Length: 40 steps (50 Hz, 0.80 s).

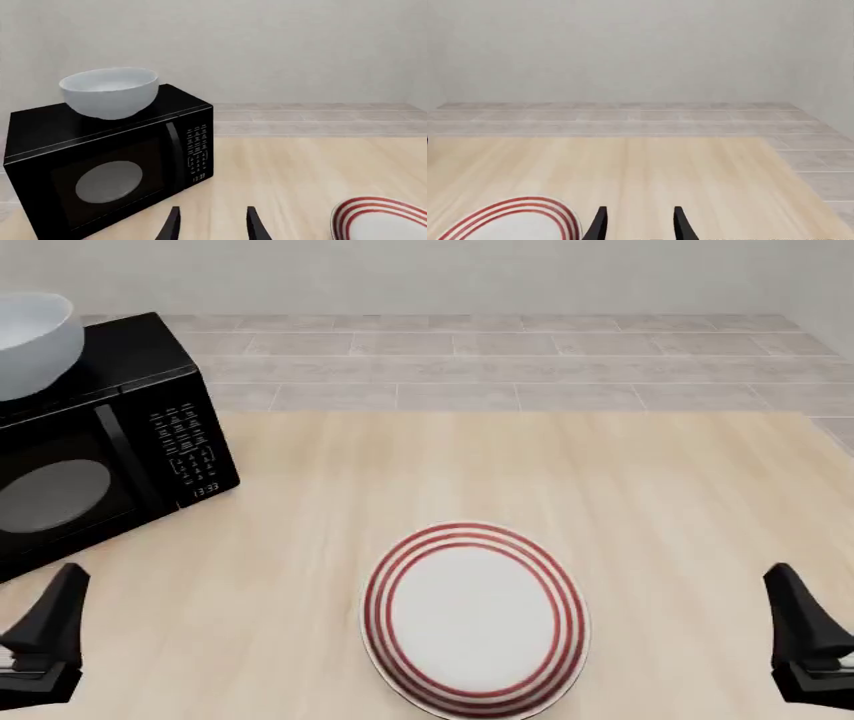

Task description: Pick up the white bowl and put it on the plate.

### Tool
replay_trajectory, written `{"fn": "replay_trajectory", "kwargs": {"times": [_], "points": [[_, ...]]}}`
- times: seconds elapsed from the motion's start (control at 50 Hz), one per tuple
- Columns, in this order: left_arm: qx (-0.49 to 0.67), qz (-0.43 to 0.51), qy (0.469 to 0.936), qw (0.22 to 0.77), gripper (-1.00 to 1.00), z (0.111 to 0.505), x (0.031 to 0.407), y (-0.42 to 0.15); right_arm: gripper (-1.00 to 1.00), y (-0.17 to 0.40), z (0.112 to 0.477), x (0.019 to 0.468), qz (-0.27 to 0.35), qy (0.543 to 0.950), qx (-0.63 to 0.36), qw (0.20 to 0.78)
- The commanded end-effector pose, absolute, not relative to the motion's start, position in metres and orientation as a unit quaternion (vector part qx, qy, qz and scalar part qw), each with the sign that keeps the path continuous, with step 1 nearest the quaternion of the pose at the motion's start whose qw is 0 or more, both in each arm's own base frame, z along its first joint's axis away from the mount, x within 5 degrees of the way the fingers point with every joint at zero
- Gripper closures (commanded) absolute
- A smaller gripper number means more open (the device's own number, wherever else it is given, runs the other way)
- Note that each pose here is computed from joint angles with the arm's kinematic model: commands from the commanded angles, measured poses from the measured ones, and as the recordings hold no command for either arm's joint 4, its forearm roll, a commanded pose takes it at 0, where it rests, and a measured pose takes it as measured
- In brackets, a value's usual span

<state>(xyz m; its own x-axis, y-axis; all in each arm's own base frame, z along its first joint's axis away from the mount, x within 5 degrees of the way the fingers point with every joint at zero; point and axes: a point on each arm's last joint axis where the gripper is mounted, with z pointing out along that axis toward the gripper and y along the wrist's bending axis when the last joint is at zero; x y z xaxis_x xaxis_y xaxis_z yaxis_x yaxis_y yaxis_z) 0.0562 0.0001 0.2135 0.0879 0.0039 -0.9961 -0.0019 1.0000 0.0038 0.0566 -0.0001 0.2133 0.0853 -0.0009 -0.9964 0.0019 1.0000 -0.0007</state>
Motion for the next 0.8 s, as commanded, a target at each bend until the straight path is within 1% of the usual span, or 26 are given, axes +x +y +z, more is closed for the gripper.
{"fn": "replay_trajectory", "kwargs": {"times": [0.02,0.26,0.28,0.32,0.38,0.4,0.44,0.54,0.56,0.68,0.72,0.74,0.78,0.8], "points": [[0.006,0.01,0.675,0.737,-1.0,0.214,0.057,0.0,-1.0,0.0,0.213,0.059,-0.002,0.682,0.002,0.731],[0.0,-0.01,0.674,0.738,-1.0,0.221,0.055,-0.001,-1.0,-0.001,0.212,0.057,-0.01,0.683,-0.003,0.73],[-0.015,-0.025,0.669,0.743,-1.0,0.225,0.054,-0.001,-1.0,-0.001,0.212,0.057,-0.011,0.683,-0.002,0.73],[-0.023,-0.056,0.675,0.735,-1.0,0.228,0.053,-0.002,-1.0,-0.001,0.212,0.057,-0.012,0.683,-0.002,0.73],[-0.032,-0.029,0.68,0.732,-1.0,0.234,0.054,0.0,-1.0,-0.001,0.212,0.057,-0.012,0.683,-0.004,0.731],[-0.03,-0.017,0.679,0.733,-1.0,0.239,0.053,0.001,-1.0,-0.001,0.212,0.056,-0.012,0.682,-0.005,0.731],[-0.031,-0.039,0.675,0.736,-1.0,0.246,0.05,0.0,-1.0,0.0,0.212,0.056,-0.01,0.683,-0.007,0.731],[-0.041,-0.027,0.673,0.738,-1.0,0.26,0.05,0.001,-1.0,0.0,0.212,0.056,-0.01,0.682,-0.006,0.731],[-0.041,-0.013,0.67,0.741,-1.0,0.267,0.049,0.002,-1.0,0.0,0.212,0.056,-0.01,0.681,-0.005,0.732],[-0.039,-0.023,0.664,0.747,-1.0,0.298,0.05,0.001,-1.0,0.0,0.212,0.056,-0.008,0.68,-0.008,0.733],[-0.042,-0.029,0.664,0.746,-1.0,0.301,0.051,0.001,-1.0,0.0,0.212,0.056,-0.006,0.681,-0.008,0.732],[-0.036,-0.026,0.66,0.75,-1.0,0.312,0.051,0.001,-1.0,0.0,0.212,0.056,-0.006,0.681,-0.008,0.732],[-0.034,-0.02,0.657,0.753,-1.0,0.317,0.05,0.001,-1.0,0.0,0.212,0.056,-0.006,0.682,-0.01,0.732],[-0.033,-0.028,0.657,0.752,-1.0,0.327,0.053,0.001,-1.0,0.001,0.212,0.056,-0.005,0.682,-0.011,0.731]]}}
